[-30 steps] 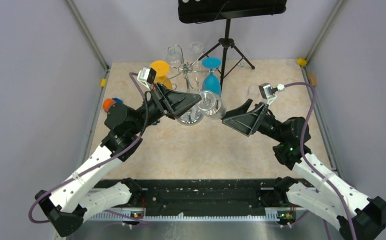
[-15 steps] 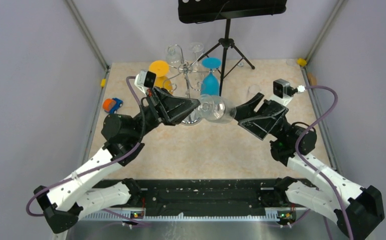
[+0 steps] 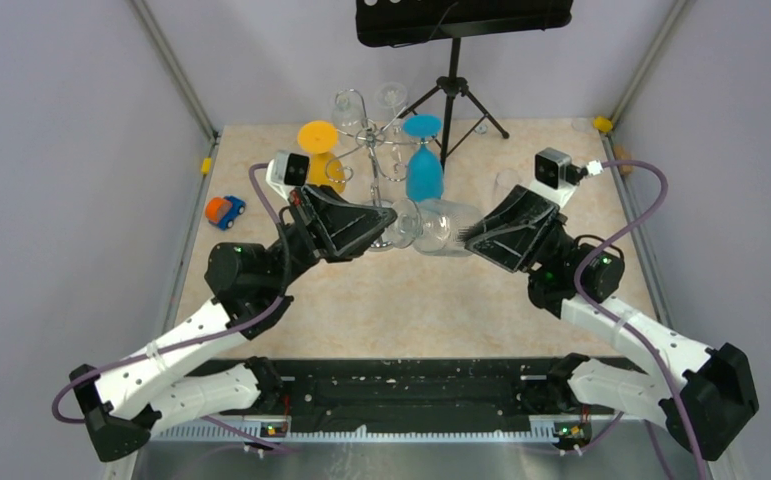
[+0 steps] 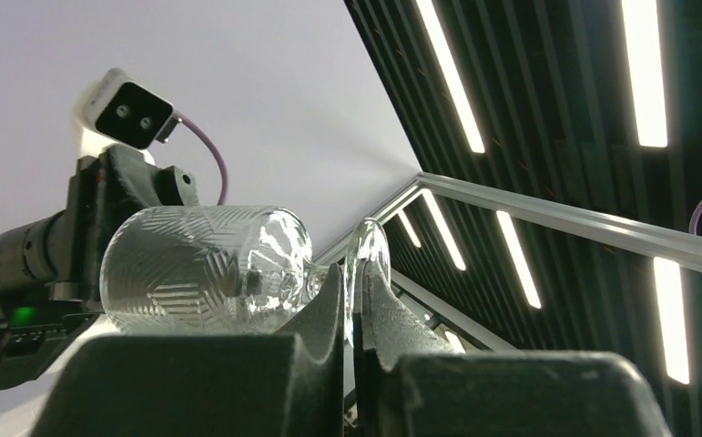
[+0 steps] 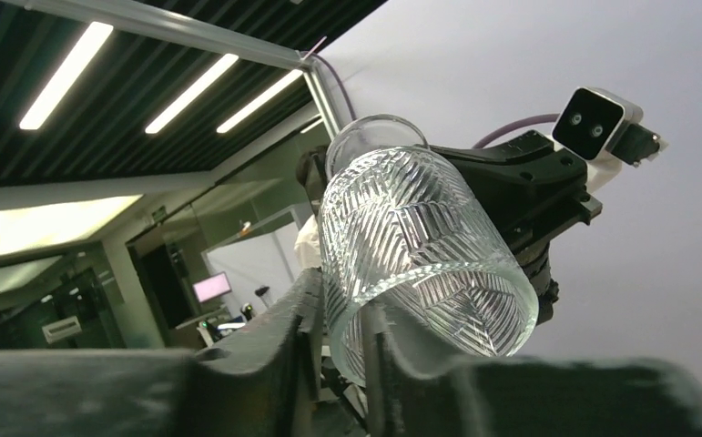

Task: Take the wine glass off the wine glass rack

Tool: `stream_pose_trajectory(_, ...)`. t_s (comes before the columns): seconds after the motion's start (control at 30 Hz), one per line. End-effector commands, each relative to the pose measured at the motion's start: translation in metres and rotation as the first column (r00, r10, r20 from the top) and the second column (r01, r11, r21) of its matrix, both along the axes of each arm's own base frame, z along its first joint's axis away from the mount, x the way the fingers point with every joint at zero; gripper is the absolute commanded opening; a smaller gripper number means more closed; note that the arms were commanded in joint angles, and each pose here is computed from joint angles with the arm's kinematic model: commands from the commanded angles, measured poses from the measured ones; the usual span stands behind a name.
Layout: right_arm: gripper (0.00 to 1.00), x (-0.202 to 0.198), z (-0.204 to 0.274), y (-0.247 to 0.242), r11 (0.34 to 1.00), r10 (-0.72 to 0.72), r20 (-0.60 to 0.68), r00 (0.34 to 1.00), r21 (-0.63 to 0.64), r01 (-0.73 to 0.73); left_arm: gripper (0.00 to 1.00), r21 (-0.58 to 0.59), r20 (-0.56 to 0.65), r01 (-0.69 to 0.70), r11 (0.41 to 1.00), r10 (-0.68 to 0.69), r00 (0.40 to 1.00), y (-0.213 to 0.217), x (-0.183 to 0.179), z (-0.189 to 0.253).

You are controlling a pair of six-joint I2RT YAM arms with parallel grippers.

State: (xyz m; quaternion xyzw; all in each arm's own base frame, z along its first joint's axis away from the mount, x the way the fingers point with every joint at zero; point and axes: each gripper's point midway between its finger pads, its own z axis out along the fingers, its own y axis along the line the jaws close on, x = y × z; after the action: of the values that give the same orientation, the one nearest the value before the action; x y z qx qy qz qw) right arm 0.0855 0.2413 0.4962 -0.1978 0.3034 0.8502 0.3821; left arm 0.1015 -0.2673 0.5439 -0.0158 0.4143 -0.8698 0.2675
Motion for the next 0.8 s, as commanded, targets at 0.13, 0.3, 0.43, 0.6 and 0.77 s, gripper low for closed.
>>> stream_pose_trajectory(0.13,0.0,-0.046,0.036,-0.029,0.991,-0.026,0.217,0.976,0.137,-0.004,0.12,-0.012,0.047,-0.137,0.991,0.137,0.989,0.019,0.002,0.011)
stream_pose_trajectory(0.3,0.0,-0.041,0.036,-0.026,0.992,-0.078,0.208,0.975,0.115,0.055,0.6,0.024,0.05,-0.175,0.984,0.173,0.984,0.018,0.007,0.007)
stream_pose_trajectory(0.43,0.0,-0.029,0.035,-0.018,0.986,-0.168,0.183,0.969,0.04,0.164,0.79,0.089,0.043,-0.247,0.965,0.244,0.969,0.016,0.019,-0.006)
stream_pose_trajectory(0.6,0.0,0.008,0.024,-0.018,0.877,-0.449,0.154,0.88,-0.115,0.467,0.93,0.27,0.06,-0.529,0.805,0.534,0.843,0.038,0.06,-0.048)
stream_pose_trajectory(0.77,0.0,0.062,0.004,-0.052,0.59,-0.759,0.102,0.644,-0.312,0.745,0.95,0.346,0.203,-0.68,0.646,0.656,0.727,0.061,0.071,-0.061)
